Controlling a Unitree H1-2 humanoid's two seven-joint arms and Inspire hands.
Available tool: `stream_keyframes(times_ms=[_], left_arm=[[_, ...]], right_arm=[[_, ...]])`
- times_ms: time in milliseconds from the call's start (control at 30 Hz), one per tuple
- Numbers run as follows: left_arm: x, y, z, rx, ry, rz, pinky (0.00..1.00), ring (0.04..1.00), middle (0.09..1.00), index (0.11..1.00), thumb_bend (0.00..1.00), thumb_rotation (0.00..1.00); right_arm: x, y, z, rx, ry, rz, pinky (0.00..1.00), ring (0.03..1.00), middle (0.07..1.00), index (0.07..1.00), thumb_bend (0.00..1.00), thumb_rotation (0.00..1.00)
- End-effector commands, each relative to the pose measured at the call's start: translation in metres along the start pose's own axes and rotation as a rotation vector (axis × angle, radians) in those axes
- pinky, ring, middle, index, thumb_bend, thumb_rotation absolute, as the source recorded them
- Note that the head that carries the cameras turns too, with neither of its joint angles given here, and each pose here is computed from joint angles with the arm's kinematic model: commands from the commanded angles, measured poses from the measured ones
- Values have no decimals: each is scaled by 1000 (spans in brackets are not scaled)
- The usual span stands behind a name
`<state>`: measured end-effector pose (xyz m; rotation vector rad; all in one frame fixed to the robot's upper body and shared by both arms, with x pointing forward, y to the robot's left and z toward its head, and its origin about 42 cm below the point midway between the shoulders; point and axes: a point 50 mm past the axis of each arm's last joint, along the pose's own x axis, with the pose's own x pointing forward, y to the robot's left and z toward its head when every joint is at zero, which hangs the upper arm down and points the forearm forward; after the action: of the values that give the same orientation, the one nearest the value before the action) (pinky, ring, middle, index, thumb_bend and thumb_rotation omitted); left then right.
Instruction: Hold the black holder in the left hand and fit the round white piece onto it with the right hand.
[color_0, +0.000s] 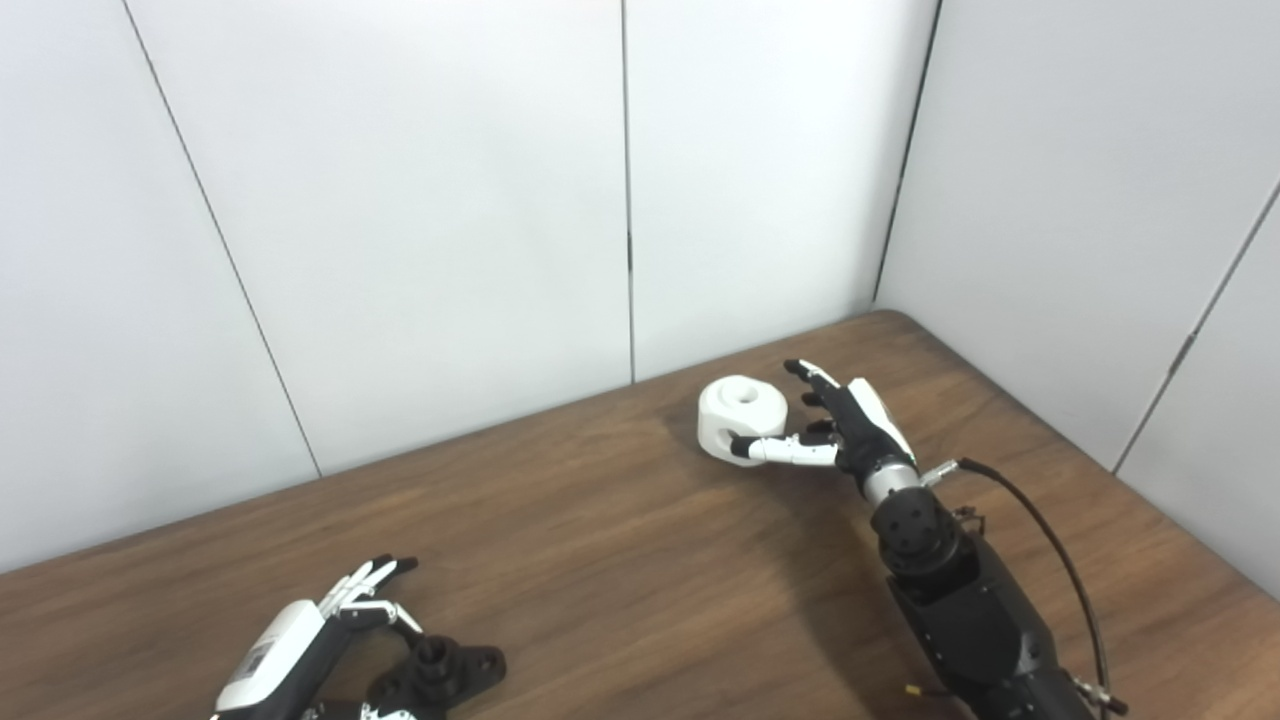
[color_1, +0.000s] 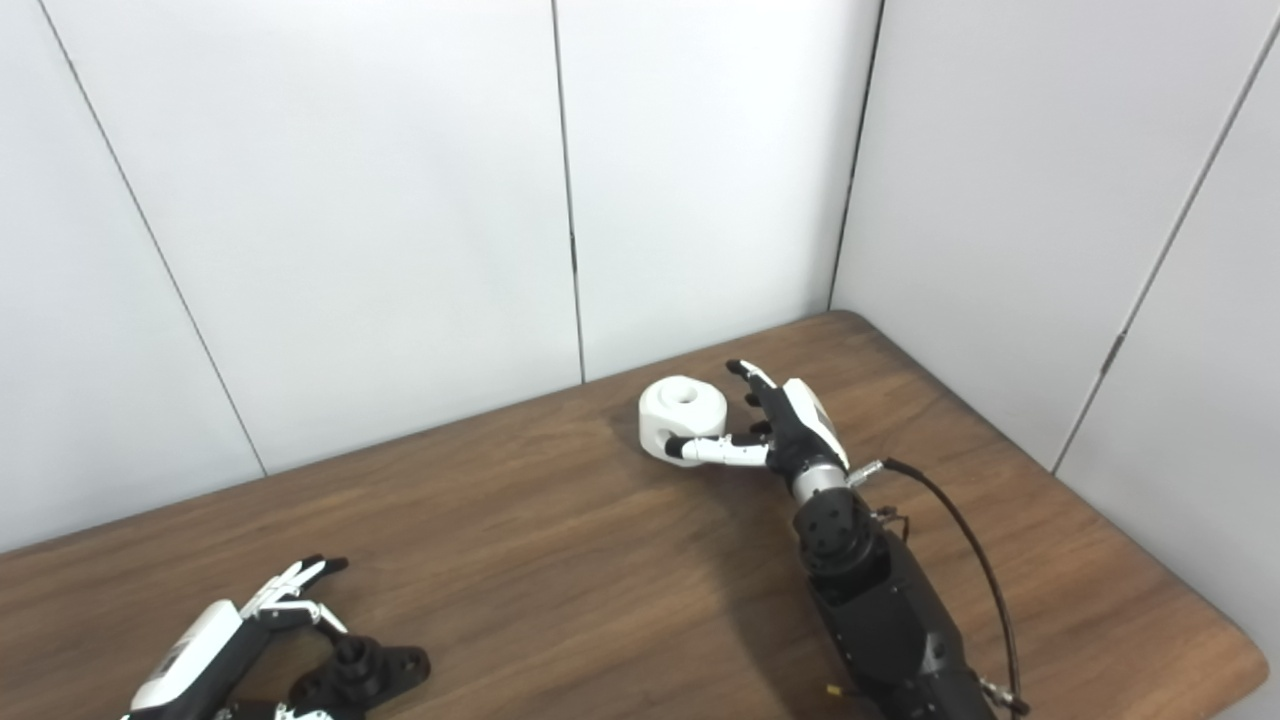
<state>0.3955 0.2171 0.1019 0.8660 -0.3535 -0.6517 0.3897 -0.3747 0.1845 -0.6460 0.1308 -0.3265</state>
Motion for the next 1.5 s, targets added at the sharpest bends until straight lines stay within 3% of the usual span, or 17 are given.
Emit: stream_keyframes(times_ms=[0,900,1300,1467], left_arm=[[-59,-46,-32,-18,164,-130,1000,1000,952,483,524,55],[-62,-48,-29,-39,162,-131,1000,1000,961,483,524,56],[-63,-49,-28,-49,161,-133,1000,1000,961,483,524,55],[-64,-49,-28,-55,162,-132,1000,1000,958,483,524,56]], right_arm=[[10,-9,26,32,-96,-38,753,899,951,924,958,412],[15,14,30,12,-98,-30,699,856,932,880,920,405],[19,8,23,-63,-104,-52,708,856,927,861,880,365],[22,0,21,-93,-117,-60,731,873,932,866,906,377]])
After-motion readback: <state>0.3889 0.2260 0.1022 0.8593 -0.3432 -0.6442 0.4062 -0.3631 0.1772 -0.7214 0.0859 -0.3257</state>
